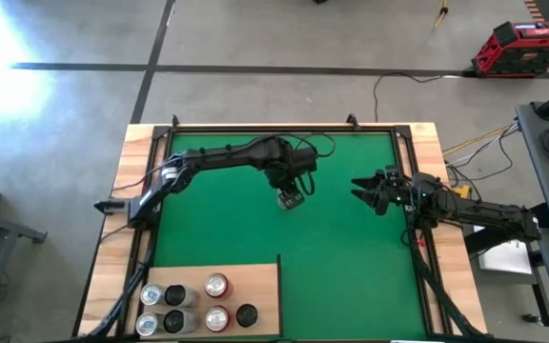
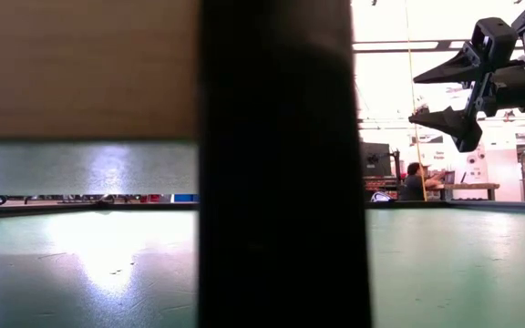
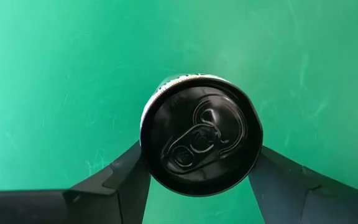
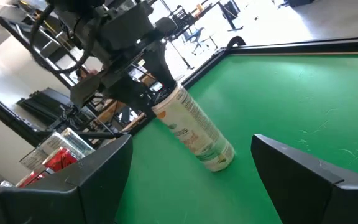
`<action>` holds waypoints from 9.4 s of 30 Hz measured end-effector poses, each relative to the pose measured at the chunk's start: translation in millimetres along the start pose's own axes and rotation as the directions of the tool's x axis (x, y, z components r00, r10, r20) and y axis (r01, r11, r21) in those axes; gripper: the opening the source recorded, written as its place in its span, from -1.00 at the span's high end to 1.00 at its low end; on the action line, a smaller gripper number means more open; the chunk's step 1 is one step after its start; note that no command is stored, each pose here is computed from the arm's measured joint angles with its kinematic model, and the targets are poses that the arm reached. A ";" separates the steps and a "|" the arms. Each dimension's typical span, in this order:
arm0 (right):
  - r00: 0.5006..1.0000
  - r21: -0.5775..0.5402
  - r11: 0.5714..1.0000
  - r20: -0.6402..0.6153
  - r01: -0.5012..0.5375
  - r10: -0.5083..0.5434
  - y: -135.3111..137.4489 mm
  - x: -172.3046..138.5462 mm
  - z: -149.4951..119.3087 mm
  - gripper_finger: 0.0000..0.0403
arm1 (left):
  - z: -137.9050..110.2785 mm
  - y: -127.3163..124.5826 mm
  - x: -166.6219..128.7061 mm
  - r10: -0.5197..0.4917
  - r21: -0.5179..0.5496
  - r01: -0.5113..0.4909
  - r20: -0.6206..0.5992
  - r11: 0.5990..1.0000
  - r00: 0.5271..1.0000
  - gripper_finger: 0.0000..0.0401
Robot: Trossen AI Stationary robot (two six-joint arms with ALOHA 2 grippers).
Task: Place canned beverage on shelf
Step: Put the white and yellow soda can on the shelf align with the other white and yellow soda can, then return to Home Position
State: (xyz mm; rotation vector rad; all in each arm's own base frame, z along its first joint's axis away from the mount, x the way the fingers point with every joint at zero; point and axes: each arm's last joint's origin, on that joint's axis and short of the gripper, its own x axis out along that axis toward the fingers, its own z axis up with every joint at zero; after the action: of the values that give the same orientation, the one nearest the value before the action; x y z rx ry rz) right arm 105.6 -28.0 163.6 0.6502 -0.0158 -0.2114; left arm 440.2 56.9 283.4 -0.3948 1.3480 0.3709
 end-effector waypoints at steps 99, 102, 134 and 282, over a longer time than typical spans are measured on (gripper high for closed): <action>1.000 0.000 1.000 0.000 0.000 0.000 0.0 0.0 0.0 -0.58 | 9.2 -29.7 26.6 0.008 -0.829 0.026 0.037 0.559 0.999 -0.81; 1.000 0.000 1.000 0.000 0.000 0.000 0.0 0.0 0.0 -0.58 | 8.2 -31.8 26.8 0.007 -0.833 0.026 0.036 0.552 0.999 -0.62; 1.000 0.000 1.000 -0.001 0.000 0.000 0.0 0.0 -0.1 -0.58 | -62.1 -80.0 -45.5 0.037 -0.751 -0.029 -0.006 0.660 0.999 -0.19; 1.000 0.000 1.000 0.000 0.000 0.000 0.0 0.0 0.0 -0.58 | -188.5 -125.3 -140.9 0.143 -0.260 -0.026 0.442 0.965 0.886 -0.58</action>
State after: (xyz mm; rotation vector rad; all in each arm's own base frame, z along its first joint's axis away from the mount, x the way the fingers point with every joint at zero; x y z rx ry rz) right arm 105.6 -28.0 163.6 0.6499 -0.0158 -0.2115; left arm 311.9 -147.7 396.4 -0.4230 0.8566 0.6672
